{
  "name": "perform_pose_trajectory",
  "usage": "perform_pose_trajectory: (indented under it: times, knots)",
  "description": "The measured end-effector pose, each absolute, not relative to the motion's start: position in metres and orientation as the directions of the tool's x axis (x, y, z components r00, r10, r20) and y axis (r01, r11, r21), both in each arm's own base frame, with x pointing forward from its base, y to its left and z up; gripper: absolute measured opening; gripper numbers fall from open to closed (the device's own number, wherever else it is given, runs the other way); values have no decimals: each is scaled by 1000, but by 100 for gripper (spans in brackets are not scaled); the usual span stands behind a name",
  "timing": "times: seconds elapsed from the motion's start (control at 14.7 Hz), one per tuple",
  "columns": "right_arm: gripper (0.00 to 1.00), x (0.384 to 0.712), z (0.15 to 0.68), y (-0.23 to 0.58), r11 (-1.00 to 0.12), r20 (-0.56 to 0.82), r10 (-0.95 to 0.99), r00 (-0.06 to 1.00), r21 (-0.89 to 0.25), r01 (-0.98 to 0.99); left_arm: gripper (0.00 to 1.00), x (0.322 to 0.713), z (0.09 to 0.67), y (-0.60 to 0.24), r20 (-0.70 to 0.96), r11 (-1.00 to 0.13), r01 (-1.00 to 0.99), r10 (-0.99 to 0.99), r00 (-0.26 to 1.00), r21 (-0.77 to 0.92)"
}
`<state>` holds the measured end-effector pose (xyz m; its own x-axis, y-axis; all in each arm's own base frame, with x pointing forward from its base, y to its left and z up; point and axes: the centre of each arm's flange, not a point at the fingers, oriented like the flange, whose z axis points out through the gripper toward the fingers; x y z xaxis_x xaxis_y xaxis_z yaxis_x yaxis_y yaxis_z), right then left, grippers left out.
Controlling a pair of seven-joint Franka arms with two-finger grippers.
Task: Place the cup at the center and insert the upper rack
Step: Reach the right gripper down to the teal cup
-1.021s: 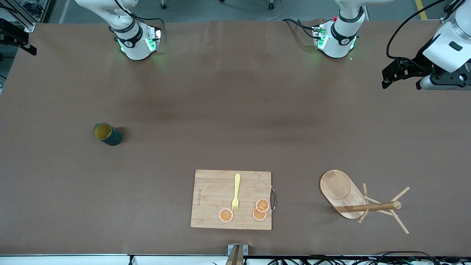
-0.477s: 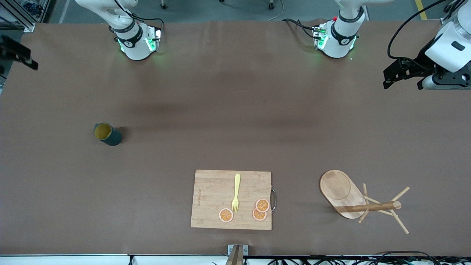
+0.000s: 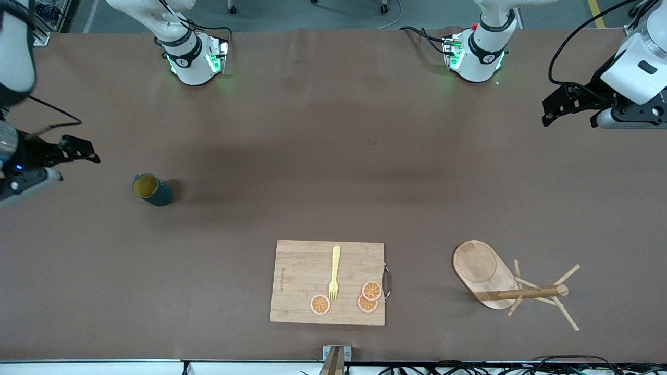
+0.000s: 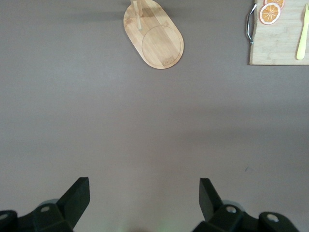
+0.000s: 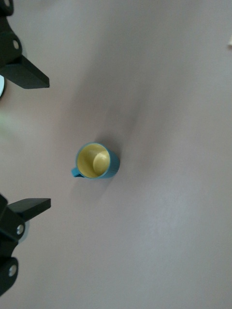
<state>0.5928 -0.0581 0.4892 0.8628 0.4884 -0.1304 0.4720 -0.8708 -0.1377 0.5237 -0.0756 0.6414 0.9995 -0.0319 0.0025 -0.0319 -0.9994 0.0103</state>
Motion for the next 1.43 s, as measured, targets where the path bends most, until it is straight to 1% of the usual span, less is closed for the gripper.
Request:
perform_pose_trajectory:
  times: [0.2, 0.41, 0.54, 0.68, 0.95, 1.02, 1.16, 1.23, 1.43]
  knots:
    - [100, 587, 422, -62, -796, -105, 603, 791, -147, 587, 100, 524, 641, -76, 2, -999, -32, -32, 999, 10]
    - [100, 571, 357, -77, -739, -75, 672, 737, -135, 660, 100, 524, 639, -76, -2, -999, -32, -32, 999, 10]
    - [100, 560, 317, -84, -713, -79, 700, 710, -145, 686, 100, 524, 637, -76, -7, -999, -32, -32, 999, 10]
    - [100, 555, 287, -86, -691, -79, 721, 688, -146, 708, 100, 524, 635, -76, -10, -999, -32, -32, 999, 9]
    - [98, 548, 251, -89, -686, -67, 727, 684, -118, 718, 100, 524, 635, -76, -11, -999, -32, -32, 999, 9]
    - [91, 546, 244, -89, -686, -65, 727, 684, -111, 719, 100, 524, 635, -76, -11, -999, -32, -32, 999, 9]
    - [70, 542, 232, -89, -686, -66, 727, 683, -110, 719, 100, 524, 635, -76, -11, -999, -32, -32, 999, 9]
    - [58, 541, 230, -89, -686, -68, 727, 683, -111, 719, 100, 524, 635, -76, -11, -999, -32, -32, 999, 9]
    - [28, 542, 230, -89, -693, -65, 720, 691, -109, 712, 100, 524, 635, -76, -12, -999, -32, -32, 999, 9]
